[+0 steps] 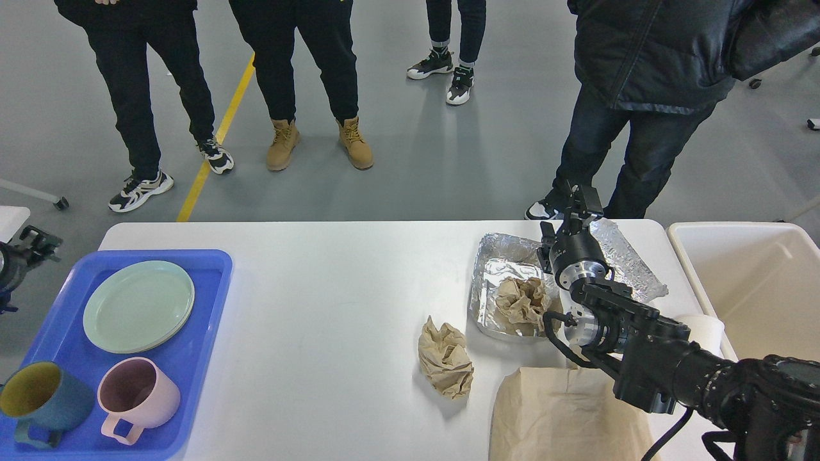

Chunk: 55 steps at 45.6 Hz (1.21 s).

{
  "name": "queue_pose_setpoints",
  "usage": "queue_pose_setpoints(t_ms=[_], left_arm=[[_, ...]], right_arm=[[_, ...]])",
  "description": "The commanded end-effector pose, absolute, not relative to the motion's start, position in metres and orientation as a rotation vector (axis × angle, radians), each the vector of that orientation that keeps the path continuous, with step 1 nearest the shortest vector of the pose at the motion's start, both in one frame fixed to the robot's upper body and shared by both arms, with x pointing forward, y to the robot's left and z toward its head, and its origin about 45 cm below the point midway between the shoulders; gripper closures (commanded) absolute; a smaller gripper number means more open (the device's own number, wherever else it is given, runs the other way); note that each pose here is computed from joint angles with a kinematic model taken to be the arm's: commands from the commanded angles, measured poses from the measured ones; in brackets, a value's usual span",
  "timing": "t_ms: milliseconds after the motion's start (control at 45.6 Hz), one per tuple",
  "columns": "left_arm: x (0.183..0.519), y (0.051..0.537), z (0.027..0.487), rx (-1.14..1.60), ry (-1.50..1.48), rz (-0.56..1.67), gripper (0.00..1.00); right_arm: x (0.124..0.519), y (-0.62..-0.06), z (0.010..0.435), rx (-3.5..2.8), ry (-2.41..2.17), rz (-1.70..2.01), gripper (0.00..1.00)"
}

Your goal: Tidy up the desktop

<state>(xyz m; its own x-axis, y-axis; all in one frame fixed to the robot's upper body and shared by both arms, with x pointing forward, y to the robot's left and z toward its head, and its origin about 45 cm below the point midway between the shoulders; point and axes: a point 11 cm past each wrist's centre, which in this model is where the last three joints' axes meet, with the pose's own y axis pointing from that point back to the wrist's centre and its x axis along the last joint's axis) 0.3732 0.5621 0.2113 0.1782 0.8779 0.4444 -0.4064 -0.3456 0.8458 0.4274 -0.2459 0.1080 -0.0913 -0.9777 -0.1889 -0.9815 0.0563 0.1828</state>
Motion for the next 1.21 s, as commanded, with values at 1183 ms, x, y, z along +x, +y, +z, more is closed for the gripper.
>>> queue_pose_setpoints(t_ms=[1183], left_arm=[[0.503,0.381,0.258,-0.623,0.712,1.445,0.04]], right_arm=[[0.427,-0.246,0.108,-2.108,2.273,0.414,0.00]])
